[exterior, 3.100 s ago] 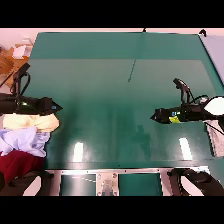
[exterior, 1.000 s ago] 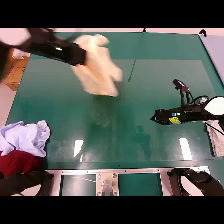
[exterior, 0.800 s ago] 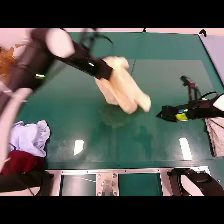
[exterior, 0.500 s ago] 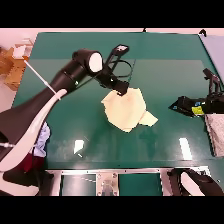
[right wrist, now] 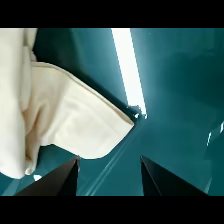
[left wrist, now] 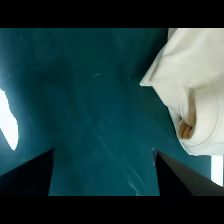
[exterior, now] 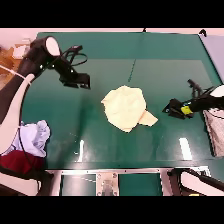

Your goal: Fold the shirts.

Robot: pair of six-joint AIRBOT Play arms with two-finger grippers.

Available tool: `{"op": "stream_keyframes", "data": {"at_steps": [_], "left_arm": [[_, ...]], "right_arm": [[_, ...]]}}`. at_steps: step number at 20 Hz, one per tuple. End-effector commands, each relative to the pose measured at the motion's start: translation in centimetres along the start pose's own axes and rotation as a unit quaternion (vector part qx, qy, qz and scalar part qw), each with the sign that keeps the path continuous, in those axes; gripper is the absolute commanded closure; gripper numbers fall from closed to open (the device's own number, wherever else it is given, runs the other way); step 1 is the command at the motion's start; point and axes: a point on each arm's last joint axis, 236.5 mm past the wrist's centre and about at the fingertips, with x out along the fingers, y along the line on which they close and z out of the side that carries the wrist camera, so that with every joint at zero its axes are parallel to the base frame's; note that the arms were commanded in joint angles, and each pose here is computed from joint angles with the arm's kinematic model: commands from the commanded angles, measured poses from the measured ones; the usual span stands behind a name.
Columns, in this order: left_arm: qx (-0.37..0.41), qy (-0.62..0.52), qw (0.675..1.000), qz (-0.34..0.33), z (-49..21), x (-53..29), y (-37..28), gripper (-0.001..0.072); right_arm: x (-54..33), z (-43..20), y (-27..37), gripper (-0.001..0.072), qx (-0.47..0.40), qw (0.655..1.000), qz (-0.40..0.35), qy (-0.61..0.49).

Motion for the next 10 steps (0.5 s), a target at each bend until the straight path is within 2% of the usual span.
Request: {"op": "stream_keyframes", "data": {"at_steps": [1, 3, 5, 7, 8, 10], "left_arm": [[-0.067, -0.023, 0.995, -0.063, -0.4, 4.5, 0.3, -0.0005], [-0.102, -0.076, 0.986, -0.11, 1.4, 6.7, -0.6, -0.0005], [-0.12, -0.101, 0.973, -0.172, 3.0, 7.9, -2.5, -0.0004], [-0.119, -0.11, 0.962, -0.218, 3.8, 9.0, -4.6, -0.0004], [-0.121, -0.104, 0.962, -0.224, 3.6, 10.0, -5.1, -0.0004], [-0.12, -0.081, 0.963, -0.226, 2.6, 12.4, -6.2, -0.0003]], "right_arm": [[5.3, -1.0, -1.5, 0.0257, 0.009, 0.998, -0.011, 0.064], [7.0, -1.5, -1.3, 0.0259, 0.002, 0.996, -0.015, 0.083], [8.5, -1.8, -0.1, 0.0317, -0.012, 0.996, -0.009, 0.09], [9.4, -1.8, 1.3, 0.0318, -0.03, 0.996, -0.001, 0.086], [9.6, -1.5, 1.7, 0.0358, -0.034, 0.996, 0.0, 0.078], [9.5, -1.0, 2.1, 0.0532, -0.035, 0.997, 0.004, 0.068]]}}
